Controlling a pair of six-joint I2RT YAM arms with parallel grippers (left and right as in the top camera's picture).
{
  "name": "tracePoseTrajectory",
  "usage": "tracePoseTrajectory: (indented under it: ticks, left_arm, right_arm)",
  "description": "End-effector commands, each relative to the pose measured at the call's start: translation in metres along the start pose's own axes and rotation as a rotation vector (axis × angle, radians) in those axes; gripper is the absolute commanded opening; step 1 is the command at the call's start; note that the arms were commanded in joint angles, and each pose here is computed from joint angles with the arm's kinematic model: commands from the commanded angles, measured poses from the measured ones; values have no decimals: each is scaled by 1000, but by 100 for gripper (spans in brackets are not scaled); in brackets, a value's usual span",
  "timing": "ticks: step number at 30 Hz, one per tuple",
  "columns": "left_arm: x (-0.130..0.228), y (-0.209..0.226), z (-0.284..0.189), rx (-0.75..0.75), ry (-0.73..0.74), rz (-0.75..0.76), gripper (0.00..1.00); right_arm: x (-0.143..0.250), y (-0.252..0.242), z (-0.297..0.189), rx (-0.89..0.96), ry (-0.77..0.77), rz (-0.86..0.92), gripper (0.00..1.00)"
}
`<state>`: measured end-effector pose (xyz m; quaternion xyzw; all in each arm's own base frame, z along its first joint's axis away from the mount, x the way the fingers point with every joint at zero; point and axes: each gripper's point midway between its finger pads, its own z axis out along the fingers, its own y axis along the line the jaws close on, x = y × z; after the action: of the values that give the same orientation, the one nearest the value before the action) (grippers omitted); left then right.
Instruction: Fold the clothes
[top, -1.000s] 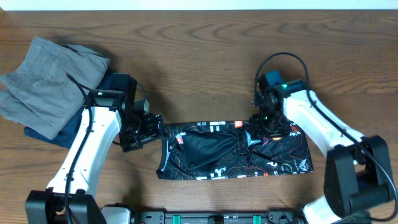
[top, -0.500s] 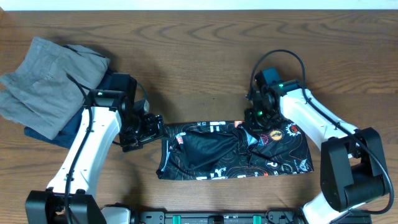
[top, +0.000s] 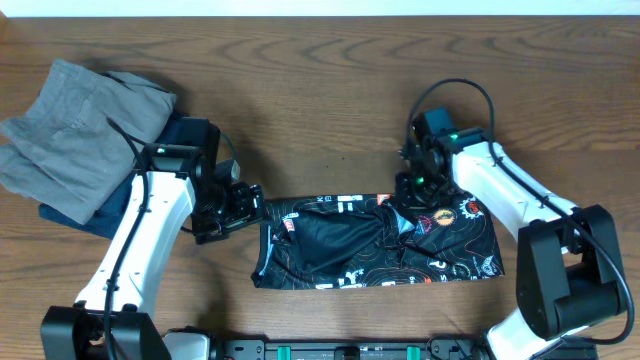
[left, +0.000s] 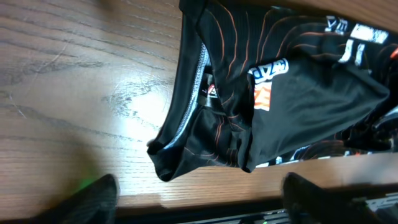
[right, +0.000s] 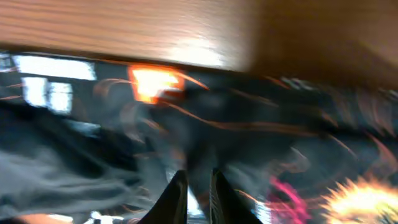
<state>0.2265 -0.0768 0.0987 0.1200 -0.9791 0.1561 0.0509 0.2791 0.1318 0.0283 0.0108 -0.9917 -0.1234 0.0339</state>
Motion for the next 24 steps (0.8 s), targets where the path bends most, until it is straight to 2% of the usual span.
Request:
tracePoseTrajectory:
  ticks: [1,3,6,10,12,17,24]
  left_arm:
    - [-10,9,-7,-60,-54,6,95]
    - [-14,13,-6,-82,-74,10,98]
    - [-17,12,2,-65,-79,54,98]
    - [-14,-2,20,35,-35,170,98]
    - [-16,-4,30,65,-22,198,98]
    - [-9,-18,51,173,57,224,98]
    - [4,-17,81,151,154,236,98]
  right_arm:
    - [-10,-29,-24,134,-96,118,13]
    - [-15,-35,-39,155,-151,126,16]
    - [-22,-41,-69,150,-252,146,21]
    - [-23,-47,-108,105,-368,171,56]
    - [-18,-49,-121,87,-396,165,64]
    - [-5,-58,-131,101,-390,178,63]
    - [-1,-62,-127,109,-364,192,60]
